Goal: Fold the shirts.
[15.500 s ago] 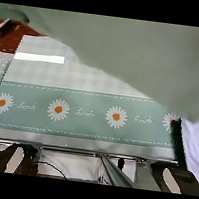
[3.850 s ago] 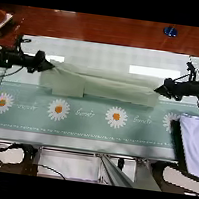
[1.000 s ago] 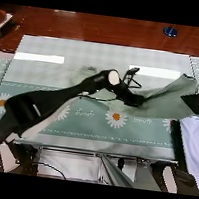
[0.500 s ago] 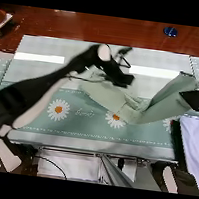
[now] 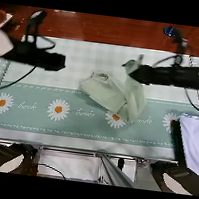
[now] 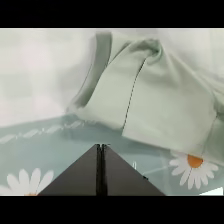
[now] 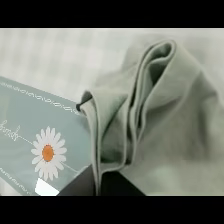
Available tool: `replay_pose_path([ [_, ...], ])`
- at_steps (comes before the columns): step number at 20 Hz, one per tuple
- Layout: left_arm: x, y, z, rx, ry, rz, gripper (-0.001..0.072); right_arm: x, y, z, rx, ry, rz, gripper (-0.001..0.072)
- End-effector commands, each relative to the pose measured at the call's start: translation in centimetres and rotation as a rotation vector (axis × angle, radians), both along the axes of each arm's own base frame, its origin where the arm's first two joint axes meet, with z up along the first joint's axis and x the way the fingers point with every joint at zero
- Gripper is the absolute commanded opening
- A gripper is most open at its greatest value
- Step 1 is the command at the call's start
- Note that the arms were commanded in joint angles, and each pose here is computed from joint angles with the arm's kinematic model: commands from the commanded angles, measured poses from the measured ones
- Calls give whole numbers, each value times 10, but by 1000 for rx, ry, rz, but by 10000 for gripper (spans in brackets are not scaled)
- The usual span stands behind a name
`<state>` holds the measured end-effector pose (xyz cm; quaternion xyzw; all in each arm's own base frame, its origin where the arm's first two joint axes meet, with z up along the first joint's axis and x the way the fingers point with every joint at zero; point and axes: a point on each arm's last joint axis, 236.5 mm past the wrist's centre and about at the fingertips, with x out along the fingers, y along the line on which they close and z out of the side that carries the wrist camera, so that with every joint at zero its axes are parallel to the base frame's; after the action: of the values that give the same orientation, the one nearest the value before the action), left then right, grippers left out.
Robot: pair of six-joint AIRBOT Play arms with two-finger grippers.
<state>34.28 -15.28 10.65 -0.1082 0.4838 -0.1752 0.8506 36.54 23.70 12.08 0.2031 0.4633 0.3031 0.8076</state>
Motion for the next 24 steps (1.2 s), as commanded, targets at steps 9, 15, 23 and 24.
replay_pose_path([
  [9, -72, 6, -79, -119, 122, 82, 17, 65, 154, -125, 34, 213, 141, 393],
  [15, -36, 5, -74, -127, 65, 112, 17, 33, 56, -105, -175, 304, 279, 405],
  [23, -30, 7, -79, -24, 172, 43, 16, -10, -172, -72, -419, 131, -311, 406],
  [24, -30, 8, -79, -22, 171, 43, 17, -25, -185, -86, -393, 140, -395, 405],
])
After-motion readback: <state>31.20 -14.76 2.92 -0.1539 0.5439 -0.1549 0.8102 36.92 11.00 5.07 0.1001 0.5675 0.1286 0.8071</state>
